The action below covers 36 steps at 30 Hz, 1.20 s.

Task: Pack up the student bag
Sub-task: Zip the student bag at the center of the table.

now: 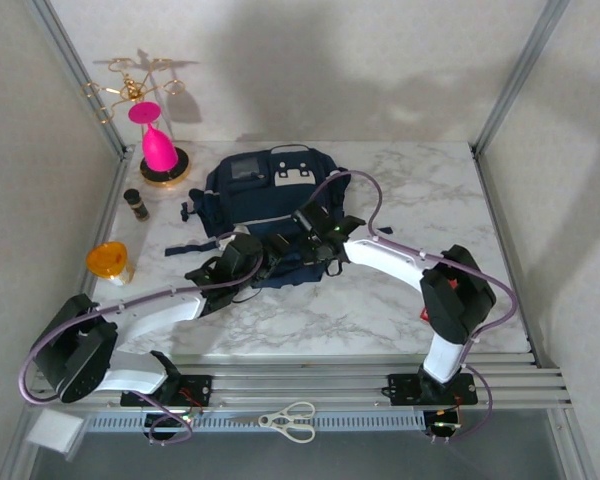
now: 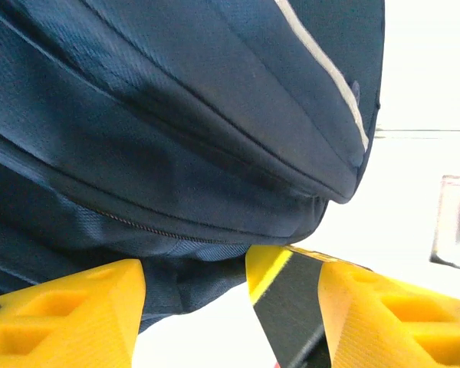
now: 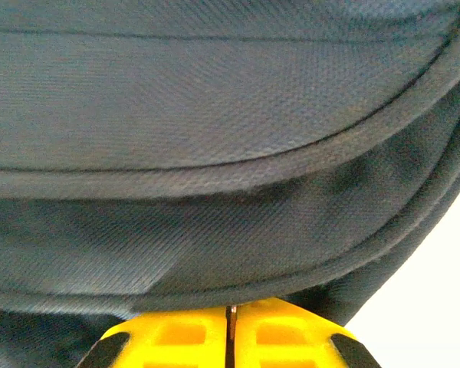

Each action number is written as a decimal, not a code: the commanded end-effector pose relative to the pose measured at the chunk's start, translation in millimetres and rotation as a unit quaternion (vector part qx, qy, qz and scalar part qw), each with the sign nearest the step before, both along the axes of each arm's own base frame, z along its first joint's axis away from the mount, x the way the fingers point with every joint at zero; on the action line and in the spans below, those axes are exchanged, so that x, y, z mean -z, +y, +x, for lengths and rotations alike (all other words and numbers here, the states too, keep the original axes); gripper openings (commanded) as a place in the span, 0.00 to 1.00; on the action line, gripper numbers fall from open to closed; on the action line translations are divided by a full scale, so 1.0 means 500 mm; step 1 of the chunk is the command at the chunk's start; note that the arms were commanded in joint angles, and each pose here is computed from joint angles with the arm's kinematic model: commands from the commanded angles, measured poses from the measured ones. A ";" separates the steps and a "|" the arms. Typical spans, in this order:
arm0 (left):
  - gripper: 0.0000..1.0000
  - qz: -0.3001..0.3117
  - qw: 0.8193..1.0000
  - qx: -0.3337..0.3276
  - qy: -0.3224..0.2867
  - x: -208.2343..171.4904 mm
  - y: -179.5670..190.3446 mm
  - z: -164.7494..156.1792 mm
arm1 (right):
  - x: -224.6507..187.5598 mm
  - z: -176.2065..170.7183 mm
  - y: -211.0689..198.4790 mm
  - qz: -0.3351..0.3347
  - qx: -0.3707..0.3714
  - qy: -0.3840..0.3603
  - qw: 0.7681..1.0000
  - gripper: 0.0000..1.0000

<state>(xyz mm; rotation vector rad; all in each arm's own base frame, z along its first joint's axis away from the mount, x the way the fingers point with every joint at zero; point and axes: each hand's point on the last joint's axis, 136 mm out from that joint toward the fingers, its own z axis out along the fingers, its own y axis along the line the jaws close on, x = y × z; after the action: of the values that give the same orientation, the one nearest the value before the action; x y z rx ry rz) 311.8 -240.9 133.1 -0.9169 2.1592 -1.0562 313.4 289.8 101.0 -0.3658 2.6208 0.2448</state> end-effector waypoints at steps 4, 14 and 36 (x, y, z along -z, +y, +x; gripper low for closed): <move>0.56 -0.051 0.998 -0.047 0.006 -0.022 -0.017 0.020 | -0.062 -0.027 0.006 0.051 -0.039 -0.029 0.998 0.00; 0.45 -0.075 0.992 -0.102 0.021 -0.008 -0.029 0.062 | -0.062 -0.048 0.010 0.079 -0.063 -0.036 0.994 0.00; 0.00 0.114 0.981 -0.158 0.003 0.013 0.207 -0.013 | -0.067 0.001 -0.184 0.004 0.071 -0.056 0.996 0.00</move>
<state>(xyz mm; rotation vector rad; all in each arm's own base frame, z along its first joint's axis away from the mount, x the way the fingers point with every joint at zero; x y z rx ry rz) 311.7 -205.8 149.5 -1.1344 1.9887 -1.0094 305.2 257.4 143.2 -0.3378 2.4709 0.4387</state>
